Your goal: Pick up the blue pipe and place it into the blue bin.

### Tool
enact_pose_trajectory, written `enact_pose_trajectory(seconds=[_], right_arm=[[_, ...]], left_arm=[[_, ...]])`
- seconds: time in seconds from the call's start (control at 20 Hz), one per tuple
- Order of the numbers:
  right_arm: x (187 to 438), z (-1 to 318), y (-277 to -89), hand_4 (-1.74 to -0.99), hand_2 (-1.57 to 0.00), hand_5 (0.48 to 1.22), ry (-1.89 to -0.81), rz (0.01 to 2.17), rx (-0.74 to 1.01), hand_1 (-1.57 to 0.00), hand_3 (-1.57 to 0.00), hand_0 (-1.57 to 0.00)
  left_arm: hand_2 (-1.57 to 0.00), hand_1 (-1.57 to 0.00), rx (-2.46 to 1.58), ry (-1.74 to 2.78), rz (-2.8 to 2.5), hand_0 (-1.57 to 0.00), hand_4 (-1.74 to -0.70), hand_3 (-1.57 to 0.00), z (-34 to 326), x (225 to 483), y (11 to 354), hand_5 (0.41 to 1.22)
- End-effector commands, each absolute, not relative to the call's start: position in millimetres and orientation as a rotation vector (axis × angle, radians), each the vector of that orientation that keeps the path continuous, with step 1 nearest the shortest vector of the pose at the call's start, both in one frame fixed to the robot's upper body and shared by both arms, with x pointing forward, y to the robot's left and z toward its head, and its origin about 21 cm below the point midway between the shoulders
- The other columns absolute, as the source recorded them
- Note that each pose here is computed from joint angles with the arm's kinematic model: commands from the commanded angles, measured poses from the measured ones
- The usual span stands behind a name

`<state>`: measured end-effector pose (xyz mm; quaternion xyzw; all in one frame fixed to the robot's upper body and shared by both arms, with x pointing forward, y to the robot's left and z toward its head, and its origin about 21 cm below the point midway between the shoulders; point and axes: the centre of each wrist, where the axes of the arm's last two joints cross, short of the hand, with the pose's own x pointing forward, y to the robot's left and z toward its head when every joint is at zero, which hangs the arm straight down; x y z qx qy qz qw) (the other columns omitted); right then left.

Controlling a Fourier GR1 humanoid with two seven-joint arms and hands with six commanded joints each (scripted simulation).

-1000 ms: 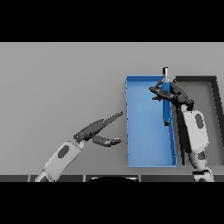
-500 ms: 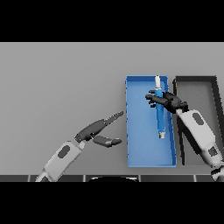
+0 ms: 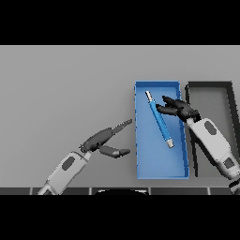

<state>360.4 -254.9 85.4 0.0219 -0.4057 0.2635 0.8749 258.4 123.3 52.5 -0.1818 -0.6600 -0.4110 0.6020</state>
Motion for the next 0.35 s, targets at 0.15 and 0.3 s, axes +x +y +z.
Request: enact_pose_trajectory(seconds=[0.15, 0.3], right_arm=[[360.5, 85.7, -258.4, -1.186, -0.01, 0.772, -0.871, 0.558, 0.043, -0.01, -0.01, -0.02], [359.9, 87.5, -256.5, -1.186, -0.01, 0.769, -0.859, 0.561, 0.045, -0.01, -0.01, -0.02]], left_arm=[[0.00, 0.00, -0.417, -1.517, -0.977, 0.00, -0.83, 0.00, 50.0, 256.3, 118.7, 0.472], [0.00, 0.00, -0.417, -1.526, -0.971, 0.00, -0.83, 0.00, 52.5, 260.3, 113.9, 0.474]])
